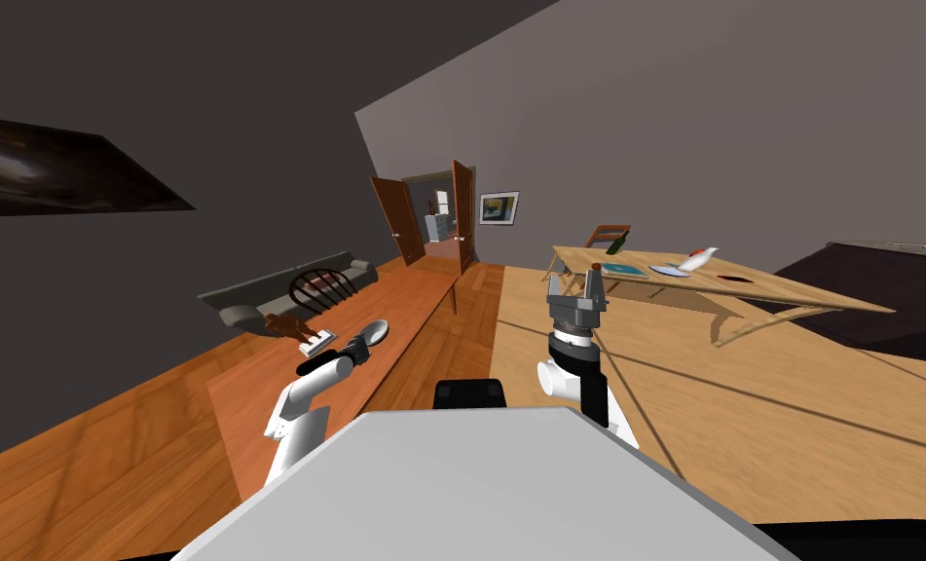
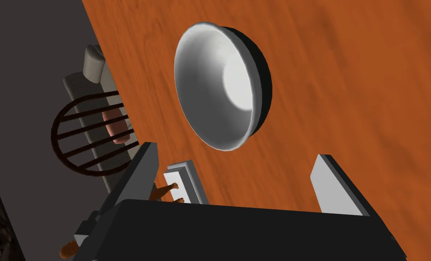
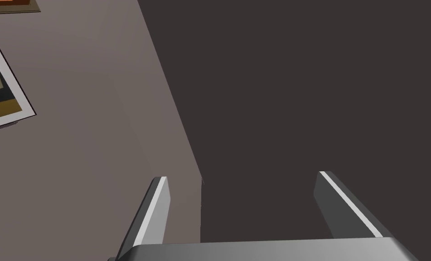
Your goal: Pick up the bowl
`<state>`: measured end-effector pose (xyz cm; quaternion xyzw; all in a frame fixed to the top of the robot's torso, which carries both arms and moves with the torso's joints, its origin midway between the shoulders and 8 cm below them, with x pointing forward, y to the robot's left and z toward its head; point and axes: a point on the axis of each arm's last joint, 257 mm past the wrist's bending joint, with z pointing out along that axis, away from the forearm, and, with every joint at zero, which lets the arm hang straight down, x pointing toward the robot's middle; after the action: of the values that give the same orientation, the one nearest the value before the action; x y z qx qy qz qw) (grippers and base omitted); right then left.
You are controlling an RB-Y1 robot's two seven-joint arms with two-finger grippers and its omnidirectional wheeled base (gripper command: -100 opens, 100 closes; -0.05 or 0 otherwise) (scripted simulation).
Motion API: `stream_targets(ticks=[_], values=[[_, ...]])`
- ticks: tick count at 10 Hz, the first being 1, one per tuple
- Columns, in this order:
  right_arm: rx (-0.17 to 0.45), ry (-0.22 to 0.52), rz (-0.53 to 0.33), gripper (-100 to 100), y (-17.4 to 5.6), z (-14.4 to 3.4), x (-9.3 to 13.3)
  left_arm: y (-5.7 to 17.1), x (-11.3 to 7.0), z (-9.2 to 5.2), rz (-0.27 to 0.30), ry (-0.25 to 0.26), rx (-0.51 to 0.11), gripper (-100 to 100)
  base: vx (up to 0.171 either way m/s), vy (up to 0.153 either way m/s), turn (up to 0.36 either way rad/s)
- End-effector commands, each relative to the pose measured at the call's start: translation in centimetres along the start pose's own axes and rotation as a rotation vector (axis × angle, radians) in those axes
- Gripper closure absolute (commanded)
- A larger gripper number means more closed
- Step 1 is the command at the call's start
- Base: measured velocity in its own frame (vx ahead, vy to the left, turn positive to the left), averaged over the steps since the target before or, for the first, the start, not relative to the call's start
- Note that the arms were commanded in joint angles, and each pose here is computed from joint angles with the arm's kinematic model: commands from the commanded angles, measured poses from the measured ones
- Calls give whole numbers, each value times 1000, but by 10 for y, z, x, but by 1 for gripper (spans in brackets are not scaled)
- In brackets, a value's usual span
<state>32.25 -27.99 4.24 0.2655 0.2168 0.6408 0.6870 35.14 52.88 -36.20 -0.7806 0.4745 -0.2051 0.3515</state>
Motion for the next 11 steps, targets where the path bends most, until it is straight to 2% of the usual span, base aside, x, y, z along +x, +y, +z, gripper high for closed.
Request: stream_targets(ticks=[1,2,3,5,6,10,11], values=[[0,0,0,0,0,0,0,11,-3,1,-7,0,-43,-100,34,17,-32],[0,0,0,0,0,0,0,20,-9,3,-21,-3,-83,-100,41,23,-40],[0,0,0,0,0,0,0,23,-8,3,-21,-2,-95,-100,39,23,-18],[0,0,0,0,0,0,0,43,-16,7,-47,-4,-178,-100,68,36,-43],[0,0,0,0,0,0,0,46,-16,6,-47,-3,-191,-100,54,40,-22],[0,0,0,0,0,0,0,85,-24,7,-92,0,-347,-100,83,52,-33],[0,0,0,0,0,0,0,86,-24,7,-92,0,-351,-100,71,55,-15]])
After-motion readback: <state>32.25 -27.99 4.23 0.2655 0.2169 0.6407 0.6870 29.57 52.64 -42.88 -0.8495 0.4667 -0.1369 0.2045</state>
